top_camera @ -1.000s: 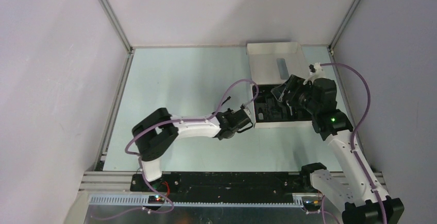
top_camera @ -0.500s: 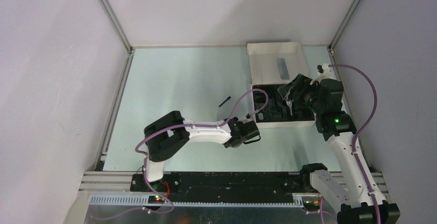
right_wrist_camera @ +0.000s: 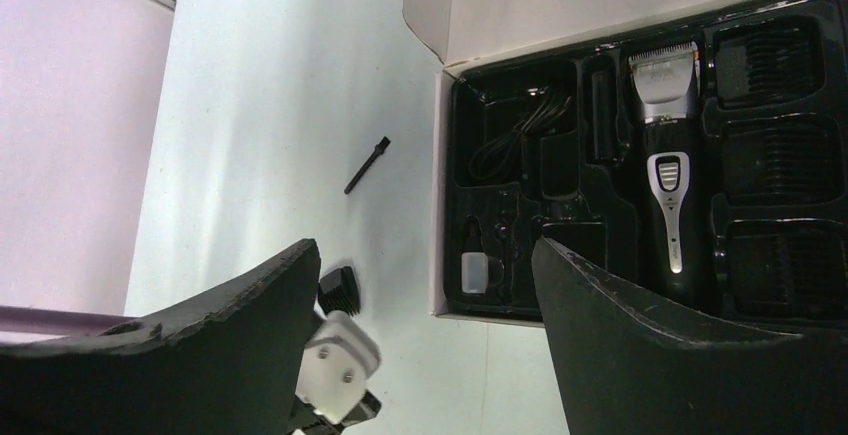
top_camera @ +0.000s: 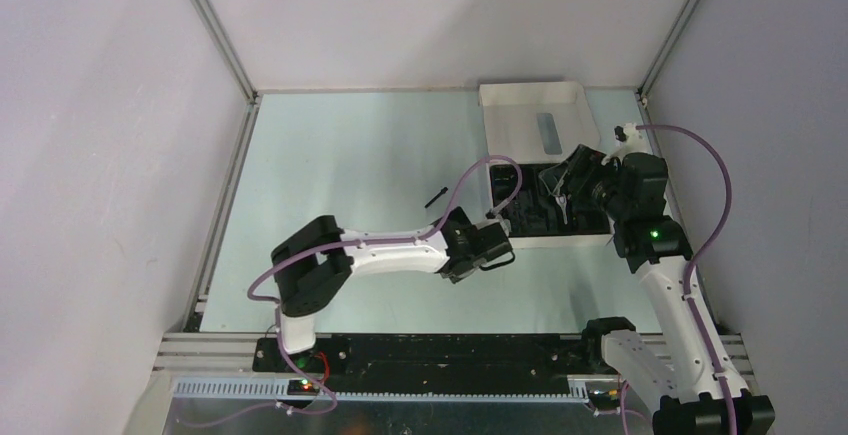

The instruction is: Sort the hair-cutting tools

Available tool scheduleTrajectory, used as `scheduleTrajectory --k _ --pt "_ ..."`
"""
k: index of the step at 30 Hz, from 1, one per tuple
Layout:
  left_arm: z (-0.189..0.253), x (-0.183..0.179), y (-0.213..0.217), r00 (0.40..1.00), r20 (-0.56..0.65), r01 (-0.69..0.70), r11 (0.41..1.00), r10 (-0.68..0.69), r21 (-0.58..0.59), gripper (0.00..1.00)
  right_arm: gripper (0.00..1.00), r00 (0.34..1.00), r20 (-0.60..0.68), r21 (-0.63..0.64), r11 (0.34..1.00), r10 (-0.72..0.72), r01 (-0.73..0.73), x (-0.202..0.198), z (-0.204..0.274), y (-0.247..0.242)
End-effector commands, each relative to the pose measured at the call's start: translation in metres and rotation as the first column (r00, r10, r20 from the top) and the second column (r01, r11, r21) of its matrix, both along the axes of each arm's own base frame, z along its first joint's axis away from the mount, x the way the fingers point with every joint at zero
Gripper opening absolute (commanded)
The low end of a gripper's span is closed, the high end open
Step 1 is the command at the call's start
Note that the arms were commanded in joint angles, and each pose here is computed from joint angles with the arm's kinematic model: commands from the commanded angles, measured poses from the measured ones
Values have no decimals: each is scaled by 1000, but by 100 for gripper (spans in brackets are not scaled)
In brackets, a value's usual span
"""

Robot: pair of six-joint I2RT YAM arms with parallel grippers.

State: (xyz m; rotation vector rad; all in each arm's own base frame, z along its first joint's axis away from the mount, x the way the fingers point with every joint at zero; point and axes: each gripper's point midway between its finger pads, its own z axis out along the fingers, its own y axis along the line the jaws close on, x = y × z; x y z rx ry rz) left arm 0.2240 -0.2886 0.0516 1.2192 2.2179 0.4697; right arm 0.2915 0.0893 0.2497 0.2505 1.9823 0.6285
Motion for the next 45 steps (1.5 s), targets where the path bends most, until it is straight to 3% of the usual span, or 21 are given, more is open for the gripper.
scheduleTrajectory --k 1,5,10,13,21,25,28,32,41,45 --pt "61 10 -27 998 39 -31 970 42 -239 94 82 998 52 -37 999 30 -28 0 21 0" --pt "85 27 -16 991 21 -115 924 132 -364 99 81 998 49 -58 998 43 -40 -3 24 1" --pt "107 53 21 965 -57 -247 804 257 -540 100 81 996 28 -112 991 82 -79 -6 21 15" --pt "107 68 56 934 -97 -334 742 345 -582 100 81 991 14 -171 977 132 -128 -8 19 36" --pt "150 91 157 811 -146 -459 461 566 -759 100 83 958 -126 -289 914 258 -284 -8 -11 104" --pt "176 92 207 739 -105 -444 363 666 -819 100 88 920 -223 -330 864 321 -381 -14 -32 144" --pt "189 89 241 669 -21 -432 366 743 -824 100 98 891 -264 -353 823 370 -446 -21 -40 176" --pt "198 81 273 575 92 -417 387 813 -823 100 99 847 -366 -395 759 386 -517 -23 -77 209" --pt "189 78 290 513 152 -427 405 845 -809 99 98 769 -519 -419 674 373 -609 -25 -133 254" --pt "188 77 297 487 167 -446 409 857 -796 99 90 743 -561 -412 655 366 -633 -23 -156 268"
